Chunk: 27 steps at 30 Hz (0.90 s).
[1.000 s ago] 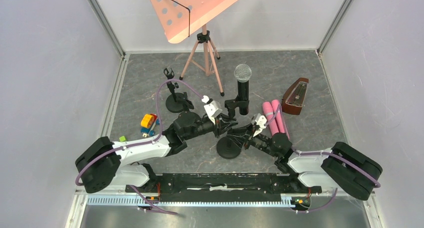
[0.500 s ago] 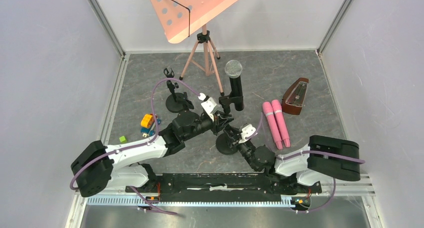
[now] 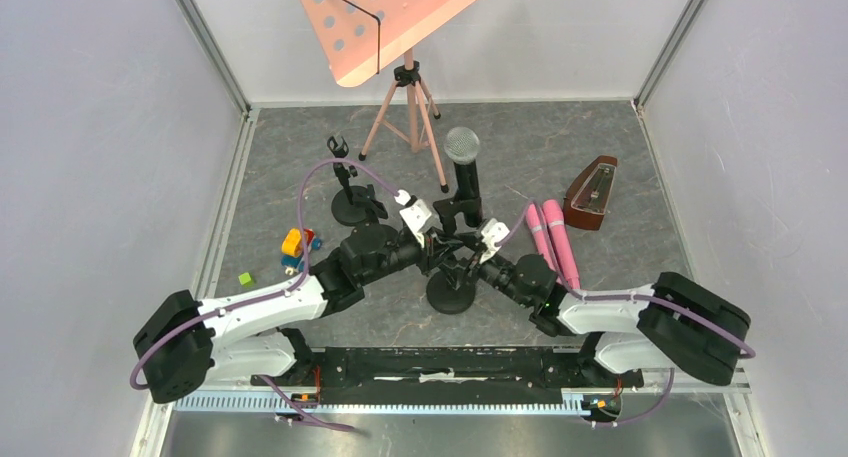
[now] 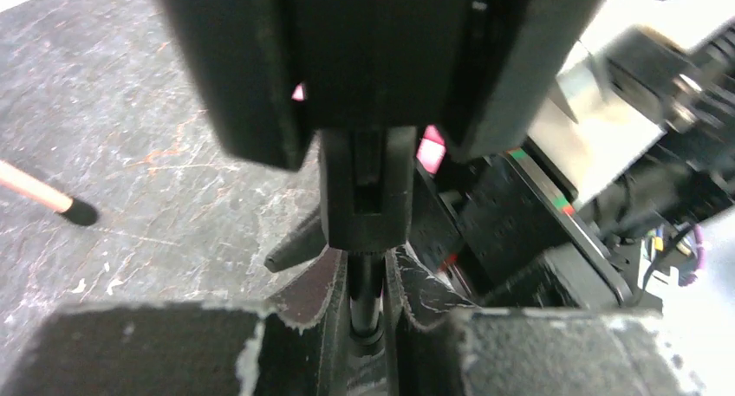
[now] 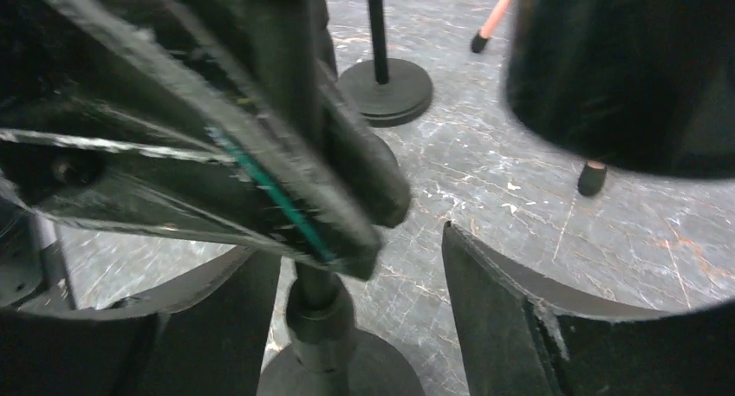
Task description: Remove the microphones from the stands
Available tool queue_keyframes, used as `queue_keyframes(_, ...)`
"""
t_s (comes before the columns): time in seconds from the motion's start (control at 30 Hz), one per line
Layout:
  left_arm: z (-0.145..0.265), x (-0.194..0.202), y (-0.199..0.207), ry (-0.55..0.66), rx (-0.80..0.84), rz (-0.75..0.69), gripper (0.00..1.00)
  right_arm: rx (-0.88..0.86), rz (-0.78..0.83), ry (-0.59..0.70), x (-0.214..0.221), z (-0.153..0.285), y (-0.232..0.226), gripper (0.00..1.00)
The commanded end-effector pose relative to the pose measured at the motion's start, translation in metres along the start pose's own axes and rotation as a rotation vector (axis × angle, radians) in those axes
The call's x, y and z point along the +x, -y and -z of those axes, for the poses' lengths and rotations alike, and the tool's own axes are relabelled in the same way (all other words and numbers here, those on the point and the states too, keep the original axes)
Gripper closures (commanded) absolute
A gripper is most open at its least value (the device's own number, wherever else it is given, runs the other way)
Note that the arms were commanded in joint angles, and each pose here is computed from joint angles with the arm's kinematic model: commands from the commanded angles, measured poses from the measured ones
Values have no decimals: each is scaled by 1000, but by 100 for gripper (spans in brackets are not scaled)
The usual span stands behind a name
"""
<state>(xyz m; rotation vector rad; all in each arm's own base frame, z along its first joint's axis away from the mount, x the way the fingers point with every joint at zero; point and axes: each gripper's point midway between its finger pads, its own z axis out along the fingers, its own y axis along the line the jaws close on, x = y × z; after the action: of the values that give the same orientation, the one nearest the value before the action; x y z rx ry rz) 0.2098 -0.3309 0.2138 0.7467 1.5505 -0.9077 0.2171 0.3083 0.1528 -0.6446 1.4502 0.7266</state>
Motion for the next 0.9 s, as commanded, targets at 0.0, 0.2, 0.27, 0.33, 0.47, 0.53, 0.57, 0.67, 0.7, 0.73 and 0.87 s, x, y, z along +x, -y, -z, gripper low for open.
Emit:
queue_keyframes(0.0, 1, -23, 29, 65, 138, -6, 98, -353, -59, 29, -9, 26, -42, 24)
queue_keyframes(0.2, 2, -26, 40, 75, 199, -15, 98, -393, -26, -2, 2, 42, -37, 24)
queue_keyframes(0.27, 3, -25, 42, 71, 215, -24, 98, -432, -26, -18, 6, 48, -38, 24)
queue_keyframes(0.33, 4, -24, 46, 70, 244, -33, 98, -443, -39, 4, 3, 52, -37, 25)
queue_keyframes(0.47, 4, -24, 55, 78, 296, -36, 98, -443, -94, 63, -10, 53, -35, 30)
queue_keyframes(0.53, 5, -25, 58, 81, 315, -33, 98, -438, -120, 62, -10, 50, -33, 35)
queue_keyframes(0.57, 5, -25, 60, 81, 322, -30, 98, -433, -130, 70, -11, 49, -31, 37)
queue_keyframes(0.67, 4, -25, 61, 79, 332, -26, 98, -436, -159, 105, -18, 49, -31, 46)
queue_keyframes(0.7, 4, -25, 61, 80, 328, -23, 98, -436, -166, 113, -20, 49, -32, 51)
queue_keyframes(0.73, 4, -25, 59, 82, 318, -21, 98, -428, -174, 104, -18, 47, -31, 58)
queue_keyframes(0.87, 4, -27, 52, 103, 275, -16, 98, -323, -173, -15, 8, 30, -13, 78)
